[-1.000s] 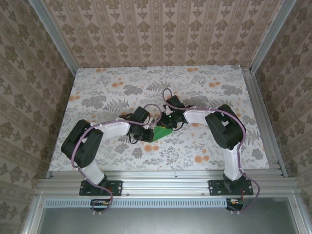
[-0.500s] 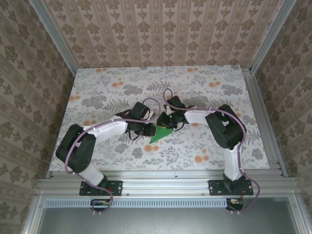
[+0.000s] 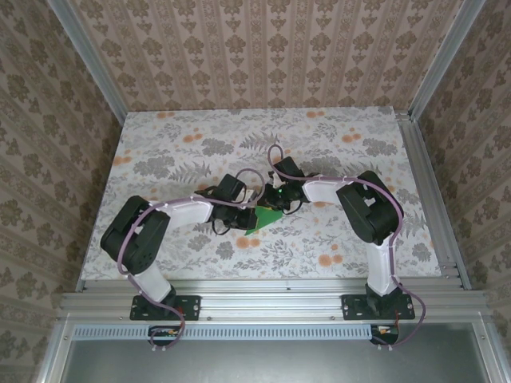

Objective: Fold a paper plane with a square sheet of paper (pick it up from the middle)

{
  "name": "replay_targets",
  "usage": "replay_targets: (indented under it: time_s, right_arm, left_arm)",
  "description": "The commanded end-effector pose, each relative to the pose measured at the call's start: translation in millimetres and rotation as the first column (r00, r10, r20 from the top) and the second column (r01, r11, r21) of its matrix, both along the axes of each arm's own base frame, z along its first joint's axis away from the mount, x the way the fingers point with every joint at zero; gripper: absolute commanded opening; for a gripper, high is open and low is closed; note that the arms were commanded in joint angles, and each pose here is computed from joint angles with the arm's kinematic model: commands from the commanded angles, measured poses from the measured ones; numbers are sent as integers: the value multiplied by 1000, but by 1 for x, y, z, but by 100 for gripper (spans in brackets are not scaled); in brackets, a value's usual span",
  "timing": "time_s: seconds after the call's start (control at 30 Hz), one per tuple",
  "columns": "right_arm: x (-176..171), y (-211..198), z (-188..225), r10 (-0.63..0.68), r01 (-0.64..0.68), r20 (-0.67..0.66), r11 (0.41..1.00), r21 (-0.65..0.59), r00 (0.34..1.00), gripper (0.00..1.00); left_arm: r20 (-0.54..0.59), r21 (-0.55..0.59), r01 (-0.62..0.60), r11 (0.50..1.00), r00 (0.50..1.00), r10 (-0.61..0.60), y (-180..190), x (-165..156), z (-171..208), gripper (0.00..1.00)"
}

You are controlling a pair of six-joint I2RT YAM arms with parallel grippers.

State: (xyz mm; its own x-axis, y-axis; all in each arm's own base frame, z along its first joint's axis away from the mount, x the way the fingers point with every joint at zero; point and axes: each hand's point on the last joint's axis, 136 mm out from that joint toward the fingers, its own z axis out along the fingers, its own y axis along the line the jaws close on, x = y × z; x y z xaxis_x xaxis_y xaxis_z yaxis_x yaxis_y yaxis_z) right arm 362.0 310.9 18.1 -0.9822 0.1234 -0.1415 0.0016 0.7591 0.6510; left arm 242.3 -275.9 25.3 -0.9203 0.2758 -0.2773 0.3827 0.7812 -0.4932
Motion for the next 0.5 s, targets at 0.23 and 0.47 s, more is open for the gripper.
replay_targets:
  time_s: [0.23, 0.47]
  right_arm:
    - [-17, -15, -26, -2, -3, -78, 997, -76, 997, 21]
    - [-17, -18, -27, 5, -12, -79, 996, -91, 997, 20]
  left_arm:
    - [-44, -7, -23, 1000, 999, 23, 9, -5, -16, 7]
    - [-50, 21, -37, 999, 998, 38, 25, -9, -21, 7]
